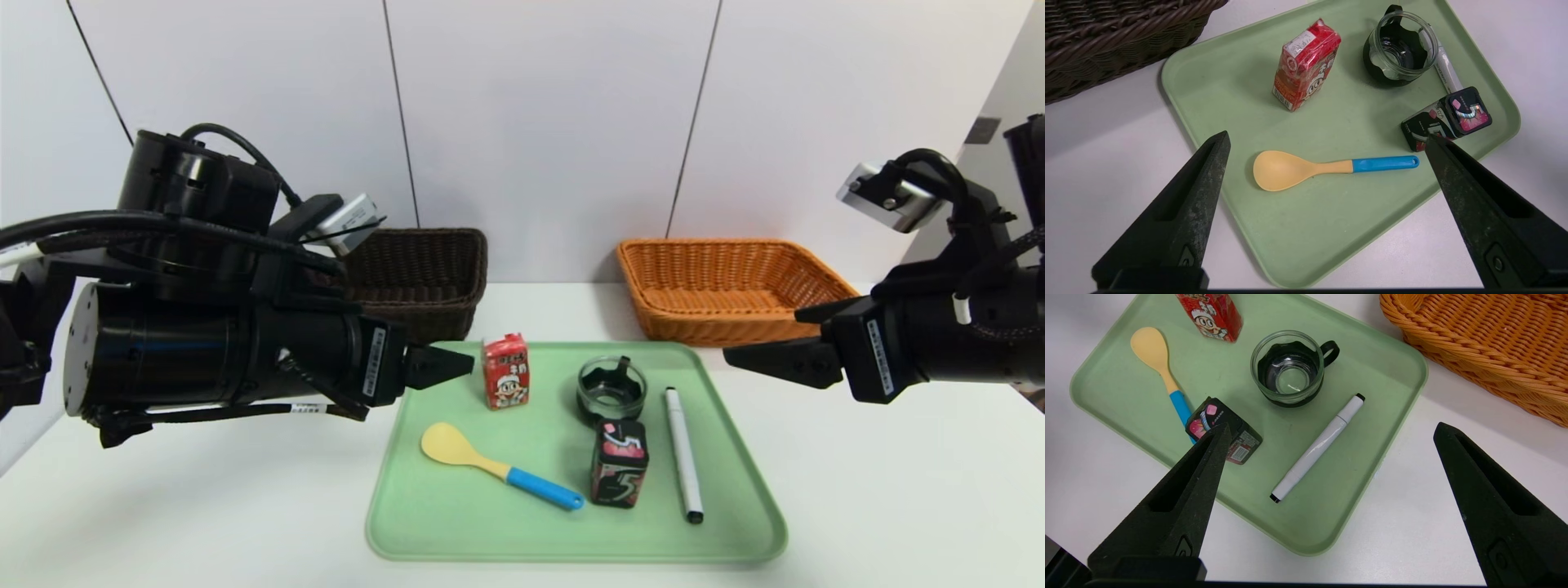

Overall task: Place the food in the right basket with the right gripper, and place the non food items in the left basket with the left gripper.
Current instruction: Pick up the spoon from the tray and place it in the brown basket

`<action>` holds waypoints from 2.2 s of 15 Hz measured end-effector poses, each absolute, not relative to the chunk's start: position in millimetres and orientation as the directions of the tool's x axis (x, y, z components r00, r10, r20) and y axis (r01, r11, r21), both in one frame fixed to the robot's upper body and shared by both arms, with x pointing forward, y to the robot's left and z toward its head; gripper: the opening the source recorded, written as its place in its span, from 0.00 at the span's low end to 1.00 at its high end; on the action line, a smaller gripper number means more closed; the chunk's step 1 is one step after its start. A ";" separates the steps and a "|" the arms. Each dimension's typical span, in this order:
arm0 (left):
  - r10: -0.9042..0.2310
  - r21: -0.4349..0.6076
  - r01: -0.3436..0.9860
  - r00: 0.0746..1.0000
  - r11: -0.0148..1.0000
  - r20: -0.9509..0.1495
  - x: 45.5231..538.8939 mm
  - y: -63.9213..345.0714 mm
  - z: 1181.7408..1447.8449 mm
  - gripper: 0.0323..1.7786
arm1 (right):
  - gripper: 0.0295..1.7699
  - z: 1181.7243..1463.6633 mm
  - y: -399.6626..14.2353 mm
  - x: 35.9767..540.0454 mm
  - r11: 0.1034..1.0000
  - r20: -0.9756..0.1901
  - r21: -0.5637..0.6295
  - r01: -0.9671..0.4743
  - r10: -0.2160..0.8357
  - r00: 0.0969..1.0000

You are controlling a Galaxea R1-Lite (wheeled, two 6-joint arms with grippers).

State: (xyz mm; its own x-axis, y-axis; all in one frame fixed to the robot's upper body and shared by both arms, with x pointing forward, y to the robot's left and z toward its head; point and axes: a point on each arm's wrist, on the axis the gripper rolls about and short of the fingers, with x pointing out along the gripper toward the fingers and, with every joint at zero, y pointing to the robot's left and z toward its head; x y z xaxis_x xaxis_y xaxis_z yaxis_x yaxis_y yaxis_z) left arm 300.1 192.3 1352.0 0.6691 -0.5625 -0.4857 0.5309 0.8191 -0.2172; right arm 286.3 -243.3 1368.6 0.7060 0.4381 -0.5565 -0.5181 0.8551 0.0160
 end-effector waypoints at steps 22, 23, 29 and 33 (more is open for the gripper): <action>-0.639 0.106 0.963 0.244 0.247 -0.730 334.6 154.3 1334.7 0.95 | 0.97 1358.4 -241.2 291.4 0.858 -0.591 0.031 -0.513 0.429 0.683; -0.635 0.115 0.969 0.231 0.220 -0.737 338.8 151.1 1332.9 0.95 | 0.97 1357.5 -241.2 291.4 0.858 -0.594 0.033 -0.512 0.429 0.681; -0.615 0.066 0.997 0.072 0.032 -0.785 351.9 139.5 1321.2 0.95 | 0.97 1354.9 -242.8 291.9 0.864 -0.601 0.038 -0.503 0.421 0.679; -0.608 0.060 0.998 0.046 -0.002 -0.792 362.0 125.6 1307.4 0.95 | 0.97 1351.1 -243.0 292.1 0.865 -0.611 0.040 -0.500 0.417 0.673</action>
State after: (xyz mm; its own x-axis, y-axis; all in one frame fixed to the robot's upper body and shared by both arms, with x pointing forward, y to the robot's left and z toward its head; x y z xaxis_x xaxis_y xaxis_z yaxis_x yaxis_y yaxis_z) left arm 362.0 125.6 1307.4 0.0464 -0.6084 -0.7923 0.9982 -0.0017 0.0598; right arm 292.1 -243.0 1351.1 0.6727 0.4171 -0.6111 -0.4998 0.8652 0.0402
